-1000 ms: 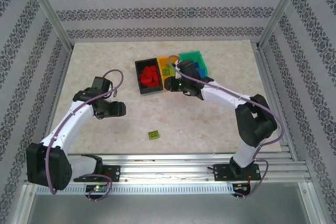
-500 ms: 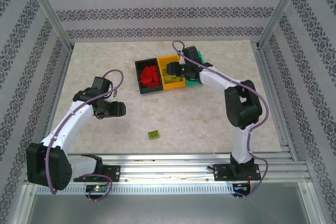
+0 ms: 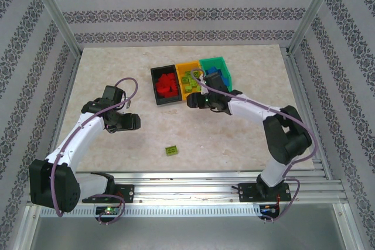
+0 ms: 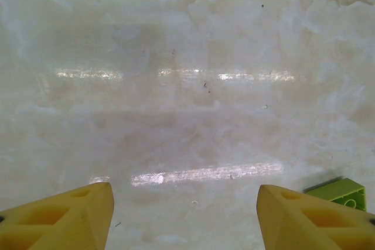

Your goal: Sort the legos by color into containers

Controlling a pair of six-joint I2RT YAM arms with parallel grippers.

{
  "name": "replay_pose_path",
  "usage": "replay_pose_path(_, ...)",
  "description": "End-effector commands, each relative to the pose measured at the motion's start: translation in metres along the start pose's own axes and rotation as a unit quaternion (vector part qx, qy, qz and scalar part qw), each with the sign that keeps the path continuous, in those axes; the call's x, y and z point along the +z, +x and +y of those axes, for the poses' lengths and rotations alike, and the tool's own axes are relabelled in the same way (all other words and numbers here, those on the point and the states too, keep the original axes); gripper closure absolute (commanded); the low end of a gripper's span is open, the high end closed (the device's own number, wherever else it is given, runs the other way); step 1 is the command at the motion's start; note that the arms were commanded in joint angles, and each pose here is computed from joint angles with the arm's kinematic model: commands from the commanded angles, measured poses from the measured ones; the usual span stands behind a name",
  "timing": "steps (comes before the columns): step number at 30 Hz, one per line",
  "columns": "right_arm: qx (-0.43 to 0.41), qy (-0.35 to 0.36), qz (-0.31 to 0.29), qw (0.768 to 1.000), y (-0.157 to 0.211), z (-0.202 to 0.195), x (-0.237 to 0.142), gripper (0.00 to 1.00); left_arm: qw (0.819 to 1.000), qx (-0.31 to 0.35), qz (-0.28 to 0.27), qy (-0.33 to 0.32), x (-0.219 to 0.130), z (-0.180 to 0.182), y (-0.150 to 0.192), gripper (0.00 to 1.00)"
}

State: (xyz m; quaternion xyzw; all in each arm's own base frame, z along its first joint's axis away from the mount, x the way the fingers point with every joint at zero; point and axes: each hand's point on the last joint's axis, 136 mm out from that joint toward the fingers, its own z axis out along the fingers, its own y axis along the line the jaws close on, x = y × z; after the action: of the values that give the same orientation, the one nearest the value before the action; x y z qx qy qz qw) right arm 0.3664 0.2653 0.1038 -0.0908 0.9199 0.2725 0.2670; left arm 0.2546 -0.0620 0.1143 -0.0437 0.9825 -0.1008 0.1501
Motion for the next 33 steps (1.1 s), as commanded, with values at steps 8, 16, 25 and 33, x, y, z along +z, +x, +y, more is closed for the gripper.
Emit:
replay_pose_path(8, -0.080, 0.012, 0.049, 0.996, 0.079, 0.027, -0.004, 0.45, 1.000, 0.004, -0.019, 0.001, -0.005, 0.002, -0.004, 0.34)
replay_pose_path(16, -0.120, 0.007, 0.099, 0.988, 0.129, 0.058, -0.005, 0.45, 1.000, 0.003, -0.024, 0.003, -0.007, 0.001, -0.004, 0.34)
replay_pose_path(25, -0.146, 0.005, 0.136, 0.980, 0.176, 0.080, -0.022, 0.45, 1.000, 0.002, -0.026, 0.002, -0.008, 0.001, -0.005, 0.34)
replay_pose_path(33, -0.149, 0.018, 0.155, 0.977, 0.194, 0.100, -0.010, 0.40, 1.000, 0.002, -0.027, 0.002, -0.008, 0.002, -0.005, 0.34)
